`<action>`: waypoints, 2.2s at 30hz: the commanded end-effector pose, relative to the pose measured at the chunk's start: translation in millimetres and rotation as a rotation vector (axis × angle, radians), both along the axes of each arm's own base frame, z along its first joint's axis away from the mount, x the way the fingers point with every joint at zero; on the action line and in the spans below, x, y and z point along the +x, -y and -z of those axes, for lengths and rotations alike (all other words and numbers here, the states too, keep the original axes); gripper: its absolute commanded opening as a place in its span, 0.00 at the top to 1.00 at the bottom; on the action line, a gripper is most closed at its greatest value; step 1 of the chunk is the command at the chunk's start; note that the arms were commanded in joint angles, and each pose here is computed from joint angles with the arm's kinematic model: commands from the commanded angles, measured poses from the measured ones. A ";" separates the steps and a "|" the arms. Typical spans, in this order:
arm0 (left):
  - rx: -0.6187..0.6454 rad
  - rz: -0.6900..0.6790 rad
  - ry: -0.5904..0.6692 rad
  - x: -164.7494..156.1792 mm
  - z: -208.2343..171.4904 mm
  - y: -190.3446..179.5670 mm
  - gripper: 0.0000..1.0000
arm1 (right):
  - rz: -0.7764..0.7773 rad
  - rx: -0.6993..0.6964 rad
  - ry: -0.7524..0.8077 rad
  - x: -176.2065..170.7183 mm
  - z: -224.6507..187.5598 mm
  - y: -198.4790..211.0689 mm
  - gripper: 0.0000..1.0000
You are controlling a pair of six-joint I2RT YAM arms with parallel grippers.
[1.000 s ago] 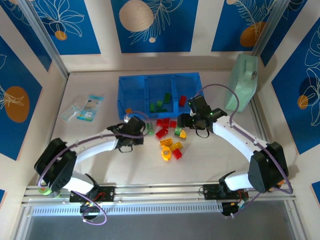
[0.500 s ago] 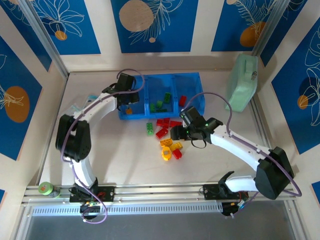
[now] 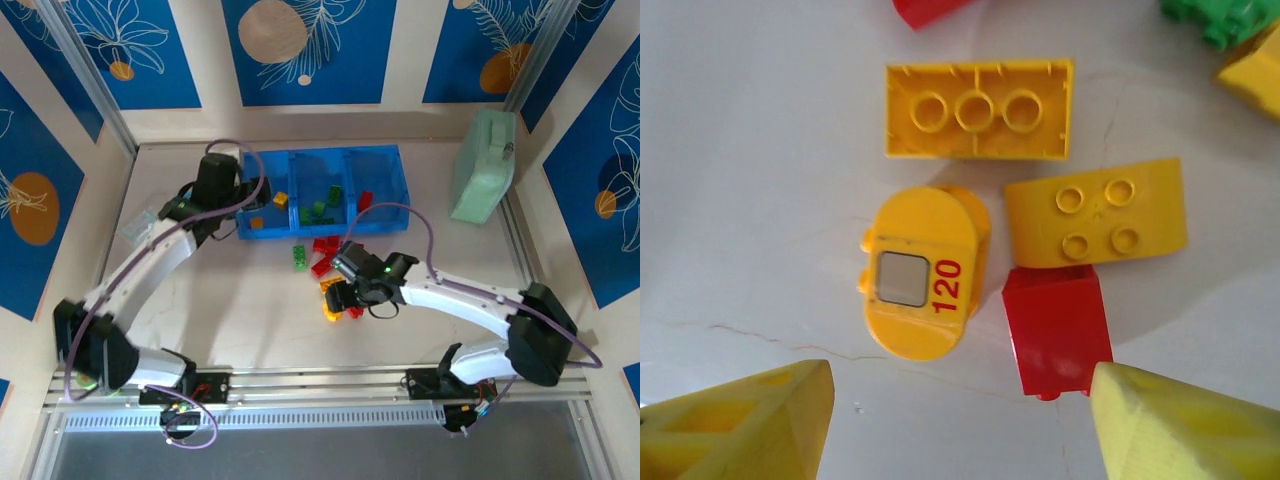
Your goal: Sort the legos into containers by color
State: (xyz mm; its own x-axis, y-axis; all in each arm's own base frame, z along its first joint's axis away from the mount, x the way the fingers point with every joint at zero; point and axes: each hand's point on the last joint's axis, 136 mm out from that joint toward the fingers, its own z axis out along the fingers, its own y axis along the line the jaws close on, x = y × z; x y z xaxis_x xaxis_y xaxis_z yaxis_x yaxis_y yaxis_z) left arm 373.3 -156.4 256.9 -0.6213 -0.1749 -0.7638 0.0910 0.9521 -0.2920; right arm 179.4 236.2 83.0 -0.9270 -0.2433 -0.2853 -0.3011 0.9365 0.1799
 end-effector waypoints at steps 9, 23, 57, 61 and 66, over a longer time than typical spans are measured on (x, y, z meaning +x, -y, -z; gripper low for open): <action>-0.022 -0.020 -0.090 -96.9 64.2 -34.0 0.28 | 0.003 -0.183 -0.065 3.1 29.1 -26.0 0.33; -0.050 -0.071 -0.180 -142.1 118.9 -56.4 0.29 | 0.005 -0.297 -0.062 7.4 45.0 -49.7 0.60; -0.044 0.008 -0.222 -166.8 145.7 -27.7 0.30 | 0.243 0.119 0.233 215.8 -120.9 27.3 0.70; -0.045 0.014 -0.227 -167.3 146.1 -26.4 0.30 | 0.112 0.202 0.252 218.9 -137.6 -28.1 0.70; -0.054 0.031 -0.223 -168.3 142.0 -22.2 0.31 | -0.012 0.230 0.252 232.5 -145.0 -94.8 0.70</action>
State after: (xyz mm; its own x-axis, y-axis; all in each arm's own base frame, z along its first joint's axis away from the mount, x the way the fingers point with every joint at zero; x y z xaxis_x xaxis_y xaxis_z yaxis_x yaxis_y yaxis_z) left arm 208.3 -133.5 115.3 -0.7757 -0.1966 -0.5997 0.0440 0.9311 -0.3621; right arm 413.7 294.9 226.9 -0.8239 -0.0817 -0.5609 -0.2811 0.9182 0.2791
